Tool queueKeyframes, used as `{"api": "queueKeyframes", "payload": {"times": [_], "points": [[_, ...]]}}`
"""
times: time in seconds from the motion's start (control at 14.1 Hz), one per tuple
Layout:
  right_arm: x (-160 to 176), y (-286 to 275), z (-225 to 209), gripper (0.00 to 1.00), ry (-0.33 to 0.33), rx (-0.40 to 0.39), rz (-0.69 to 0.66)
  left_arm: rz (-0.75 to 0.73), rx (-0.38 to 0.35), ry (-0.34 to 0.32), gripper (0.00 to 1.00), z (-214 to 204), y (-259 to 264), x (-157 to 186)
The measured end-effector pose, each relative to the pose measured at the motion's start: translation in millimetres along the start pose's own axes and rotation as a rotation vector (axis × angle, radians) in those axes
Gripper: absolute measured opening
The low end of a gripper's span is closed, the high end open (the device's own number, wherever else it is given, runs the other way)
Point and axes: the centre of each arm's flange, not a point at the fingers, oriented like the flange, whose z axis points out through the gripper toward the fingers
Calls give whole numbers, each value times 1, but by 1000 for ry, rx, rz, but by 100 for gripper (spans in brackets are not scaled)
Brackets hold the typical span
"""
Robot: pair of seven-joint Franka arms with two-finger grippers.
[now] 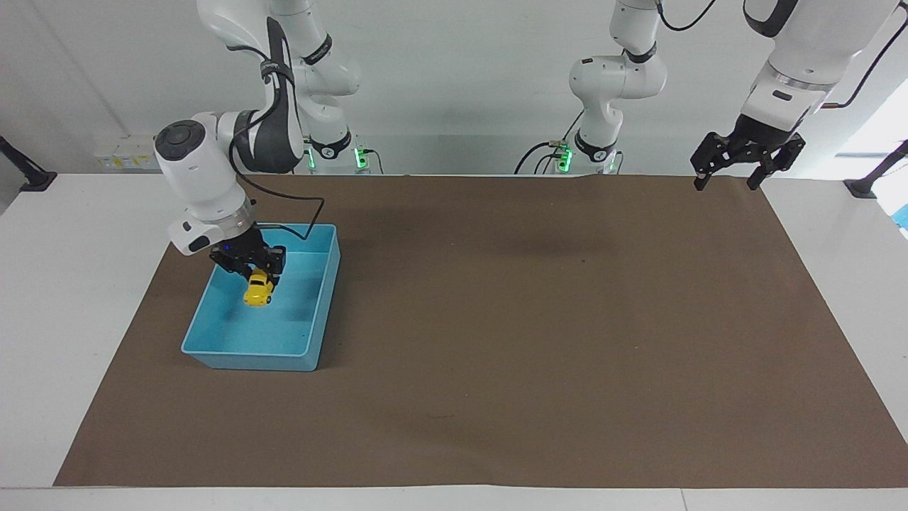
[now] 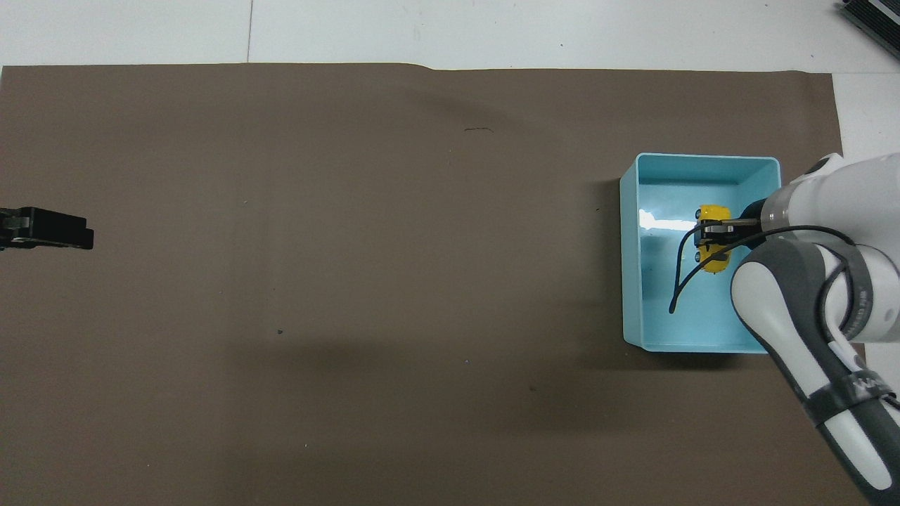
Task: Wind up and store yellow beetle car
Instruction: 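Set the car on the bin floor and open the right gripper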
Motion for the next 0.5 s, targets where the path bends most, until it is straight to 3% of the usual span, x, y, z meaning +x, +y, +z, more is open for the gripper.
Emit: {"api": "queueKeyframes", "payload": {"times": [0.5], "points": [[-21,0,45,47,39,-1,-60,0,0,0,100,0,0,0]]}}
